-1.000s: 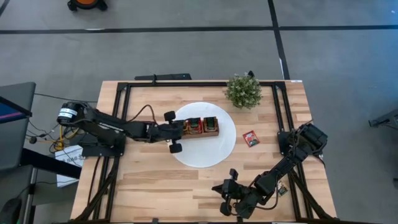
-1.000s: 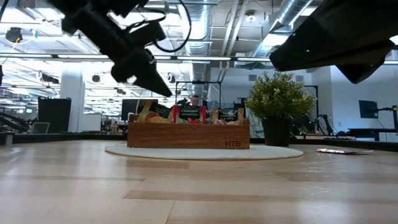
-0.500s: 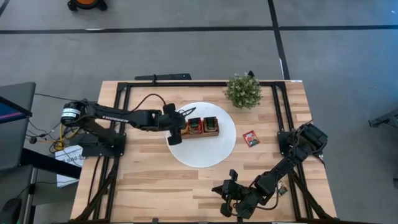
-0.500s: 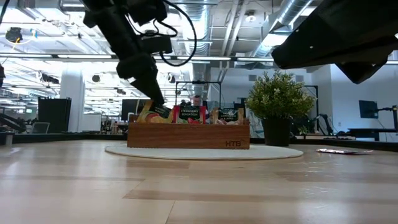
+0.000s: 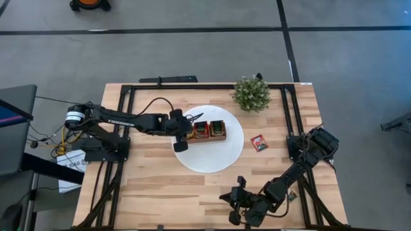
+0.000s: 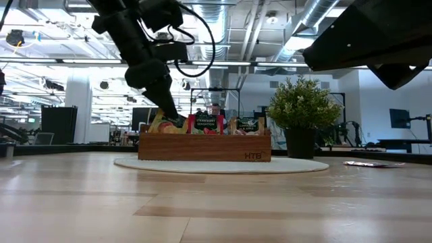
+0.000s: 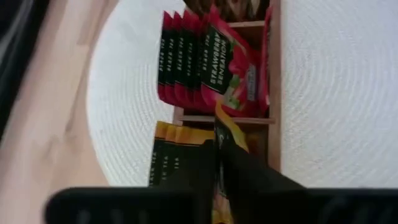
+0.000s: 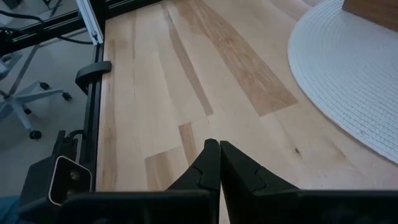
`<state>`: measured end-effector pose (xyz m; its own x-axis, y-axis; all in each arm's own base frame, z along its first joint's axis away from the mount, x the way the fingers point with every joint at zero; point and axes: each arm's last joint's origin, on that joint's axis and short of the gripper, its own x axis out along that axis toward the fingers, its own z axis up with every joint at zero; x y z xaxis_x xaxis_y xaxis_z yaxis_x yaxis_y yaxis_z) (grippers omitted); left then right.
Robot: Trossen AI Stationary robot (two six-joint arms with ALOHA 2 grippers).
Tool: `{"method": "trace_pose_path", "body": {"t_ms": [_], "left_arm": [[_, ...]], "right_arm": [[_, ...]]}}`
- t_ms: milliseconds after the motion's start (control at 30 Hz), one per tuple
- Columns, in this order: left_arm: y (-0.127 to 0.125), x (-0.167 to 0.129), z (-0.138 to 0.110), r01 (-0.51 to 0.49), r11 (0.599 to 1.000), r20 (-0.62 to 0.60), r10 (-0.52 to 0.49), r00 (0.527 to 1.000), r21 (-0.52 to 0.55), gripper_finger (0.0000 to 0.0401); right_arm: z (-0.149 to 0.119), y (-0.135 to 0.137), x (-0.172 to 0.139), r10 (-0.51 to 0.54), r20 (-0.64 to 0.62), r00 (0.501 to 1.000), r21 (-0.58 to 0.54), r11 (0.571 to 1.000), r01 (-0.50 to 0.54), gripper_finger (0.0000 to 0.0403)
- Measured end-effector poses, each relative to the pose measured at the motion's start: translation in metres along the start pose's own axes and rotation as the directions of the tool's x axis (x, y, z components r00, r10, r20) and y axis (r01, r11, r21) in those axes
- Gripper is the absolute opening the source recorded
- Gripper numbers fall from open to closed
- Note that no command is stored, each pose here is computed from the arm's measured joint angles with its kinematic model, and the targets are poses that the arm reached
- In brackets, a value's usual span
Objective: Pick & Place Tea
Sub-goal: Put the orange tea bag into the left section of the wooden organizer
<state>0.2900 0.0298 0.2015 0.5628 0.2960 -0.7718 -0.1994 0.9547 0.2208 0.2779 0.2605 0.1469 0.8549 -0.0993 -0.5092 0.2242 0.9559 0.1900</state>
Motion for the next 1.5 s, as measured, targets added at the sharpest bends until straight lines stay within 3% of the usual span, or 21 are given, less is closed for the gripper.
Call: {"method": "trace_pose_path", "body": {"t_ms": [100,367,733,1167,1367,1500], "left_arm": [[-0.004,-0.001,0.0,-0.02,0.999,0.006,0.02,1.0,0.026,0.0005],[-0.021,-0.007,-0.006,-0.074,0.995,0.049,0.071,0.996,0.064,0.0],[-0.028,-0.008,-0.044,-0.127,0.991,0.271,0.136,0.953,-0.053,0.0],[-0.03,-0.003,-0.064,-0.099,0.994,0.25,0.106,0.963,-0.039,0.0001],[-0.031,-0.004,-0.064,-0.099,0.993,0.258,0.081,0.963,0.059,0.0037],[-0.03,-0.007,-0.056,-0.173,0.982,0.277,0.146,0.95,0.074,0.0085]], "right_arm": [[0.0,0.0,0.0,0.0,0.0,1.0,0.0,1.0,0.0,0.0],[-0.001,0.001,0.0,0.016,-0.017,1.0,-0.001,1.0,-0.016,0.0],[-0.002,0.001,-0.001,0.018,-0.021,1.0,-0.007,1.0,-0.018,0.0],[-0.002,0.001,-0.001,0.014,-0.021,1.0,-0.008,1.0,-0.015,0.0],[-0.001,-0.001,0.001,0.01,-0.02,1.0,-0.005,1.0,-0.01,0.0],[-0.001,-0.001,0.001,0.01,-0.02,1.0,-0.005,1.0,-0.01,0.0]]}}
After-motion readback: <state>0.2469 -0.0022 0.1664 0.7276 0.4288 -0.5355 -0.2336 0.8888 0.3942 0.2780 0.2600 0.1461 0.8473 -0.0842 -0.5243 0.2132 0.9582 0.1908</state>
